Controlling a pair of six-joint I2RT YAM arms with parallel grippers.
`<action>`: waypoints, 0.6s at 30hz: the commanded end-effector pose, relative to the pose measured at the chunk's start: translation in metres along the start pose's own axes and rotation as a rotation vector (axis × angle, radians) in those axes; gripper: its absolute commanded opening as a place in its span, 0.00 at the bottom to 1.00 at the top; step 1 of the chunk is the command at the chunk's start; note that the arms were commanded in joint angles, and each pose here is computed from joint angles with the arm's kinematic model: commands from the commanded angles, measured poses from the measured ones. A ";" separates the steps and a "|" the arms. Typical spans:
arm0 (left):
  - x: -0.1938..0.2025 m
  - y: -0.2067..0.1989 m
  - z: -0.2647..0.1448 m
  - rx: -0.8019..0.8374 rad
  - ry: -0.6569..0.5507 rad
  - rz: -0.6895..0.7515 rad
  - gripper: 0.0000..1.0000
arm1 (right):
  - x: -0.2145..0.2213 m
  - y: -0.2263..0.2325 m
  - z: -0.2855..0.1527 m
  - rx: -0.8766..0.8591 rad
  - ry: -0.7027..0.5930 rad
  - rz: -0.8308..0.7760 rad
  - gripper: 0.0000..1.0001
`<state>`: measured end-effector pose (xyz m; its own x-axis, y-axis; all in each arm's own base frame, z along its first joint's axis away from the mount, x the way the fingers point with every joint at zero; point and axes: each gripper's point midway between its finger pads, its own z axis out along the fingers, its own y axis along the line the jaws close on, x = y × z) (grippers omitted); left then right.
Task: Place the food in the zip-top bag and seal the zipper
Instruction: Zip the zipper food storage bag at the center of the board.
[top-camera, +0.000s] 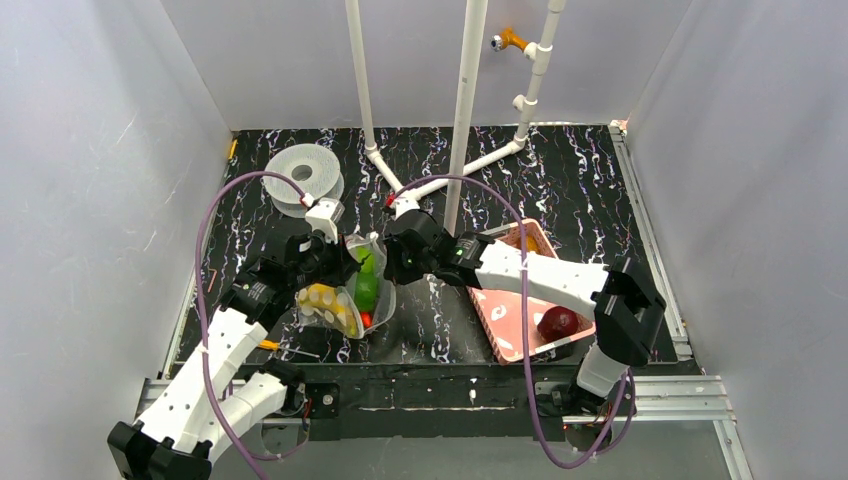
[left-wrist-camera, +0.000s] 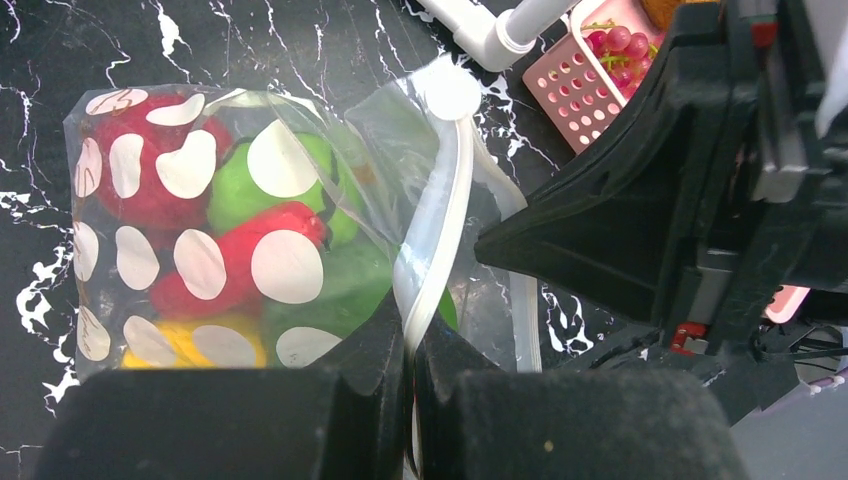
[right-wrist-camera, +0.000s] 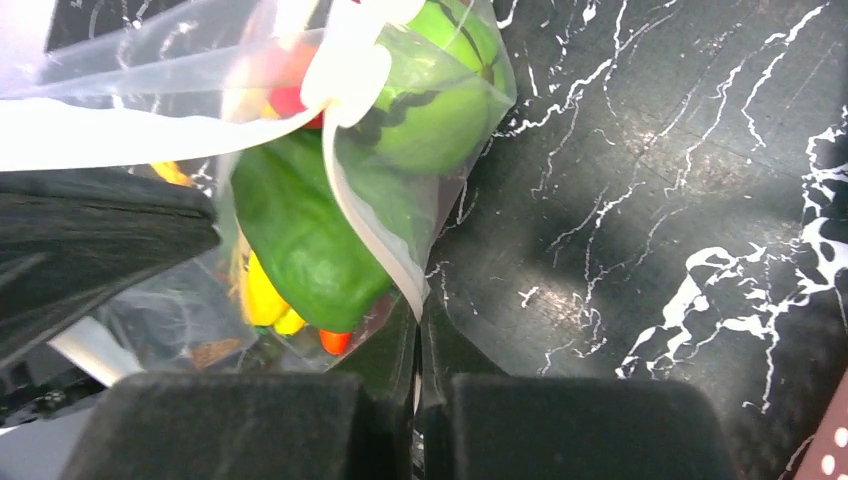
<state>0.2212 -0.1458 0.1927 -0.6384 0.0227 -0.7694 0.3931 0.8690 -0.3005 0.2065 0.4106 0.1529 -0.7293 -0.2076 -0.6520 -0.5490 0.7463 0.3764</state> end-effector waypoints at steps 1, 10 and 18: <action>0.001 -0.001 0.001 -0.002 -0.002 -0.034 0.00 | -0.045 0.032 -0.027 -0.105 -0.114 0.117 0.01; 0.006 -0.038 -0.003 0.157 0.095 -0.195 0.00 | -0.033 0.042 -0.058 -0.190 -0.096 0.438 0.01; -0.009 -0.073 -0.024 0.263 0.047 -0.140 0.00 | -0.031 0.051 -0.077 -0.272 -0.089 0.656 0.01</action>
<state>0.1953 -0.1829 0.2015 -0.7603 -0.0774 -0.6449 0.3656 0.7697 -0.5233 0.1689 0.4015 0.2077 -0.9101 0.1645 -0.3804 -0.1950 0.6399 0.7433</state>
